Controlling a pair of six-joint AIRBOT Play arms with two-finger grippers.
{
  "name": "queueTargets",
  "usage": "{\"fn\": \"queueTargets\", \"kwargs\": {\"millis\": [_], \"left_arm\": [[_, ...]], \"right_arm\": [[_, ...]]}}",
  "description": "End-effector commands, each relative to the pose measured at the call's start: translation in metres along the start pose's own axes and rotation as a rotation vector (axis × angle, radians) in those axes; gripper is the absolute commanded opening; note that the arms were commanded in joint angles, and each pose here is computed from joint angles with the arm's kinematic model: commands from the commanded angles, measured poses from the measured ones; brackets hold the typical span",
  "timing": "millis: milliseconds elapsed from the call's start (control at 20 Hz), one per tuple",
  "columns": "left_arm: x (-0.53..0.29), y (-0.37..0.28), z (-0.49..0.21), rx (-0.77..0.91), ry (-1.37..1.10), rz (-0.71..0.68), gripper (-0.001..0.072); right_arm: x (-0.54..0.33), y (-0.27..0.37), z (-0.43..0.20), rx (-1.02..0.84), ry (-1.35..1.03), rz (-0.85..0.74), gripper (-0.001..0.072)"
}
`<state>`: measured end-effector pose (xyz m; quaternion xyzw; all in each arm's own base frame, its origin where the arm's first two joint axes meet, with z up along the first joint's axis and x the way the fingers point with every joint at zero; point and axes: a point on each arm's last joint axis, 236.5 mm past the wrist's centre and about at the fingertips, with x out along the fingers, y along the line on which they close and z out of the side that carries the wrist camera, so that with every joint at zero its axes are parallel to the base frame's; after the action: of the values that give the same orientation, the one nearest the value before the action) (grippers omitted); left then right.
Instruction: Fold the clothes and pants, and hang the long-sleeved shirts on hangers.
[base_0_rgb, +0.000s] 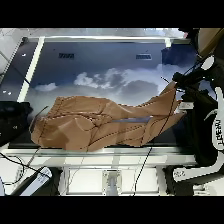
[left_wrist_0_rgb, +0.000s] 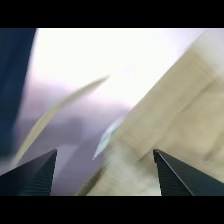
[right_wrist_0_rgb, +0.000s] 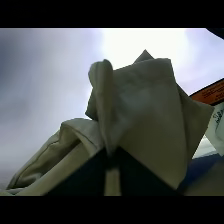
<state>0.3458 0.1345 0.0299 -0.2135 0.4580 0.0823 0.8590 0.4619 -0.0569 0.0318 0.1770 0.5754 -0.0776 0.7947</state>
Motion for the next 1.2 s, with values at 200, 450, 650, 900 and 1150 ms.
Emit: {"fn": "queueTargets", "kwargs": {"millis": [200,450,650,900,1150], "left_arm": [[0.072,-0.128,0.052,0.183,0.255,-0.379,0.0707],[0.138,-0.118,0.003,0.337,0.53,-0.296,0.0707],[0.15,-0.097,0.008,0.207,0.523,-0.359,0.0707],[0.163,-0.097,0.003,0.16,0.526,-0.459,0.0707],[0.18,-0.098,-0.017,0.26,0.575,-0.419,0.0706]], "right_arm": [[-0.059,-0.011,0.032,-0.079,-0.087,-0.099,0.0495],[-0.12,-0.008,0.046,-0.149,-0.151,-0.127,0.0494],[-0.136,-0.004,0.052,-0.152,-0.193,-0.121,0.0494],[-0.134,-0.003,0.051,-0.15,-0.189,-0.114,0.0494],[-0.133,0.005,0.048,-0.149,-0.178,-0.08,0.0494]]}}
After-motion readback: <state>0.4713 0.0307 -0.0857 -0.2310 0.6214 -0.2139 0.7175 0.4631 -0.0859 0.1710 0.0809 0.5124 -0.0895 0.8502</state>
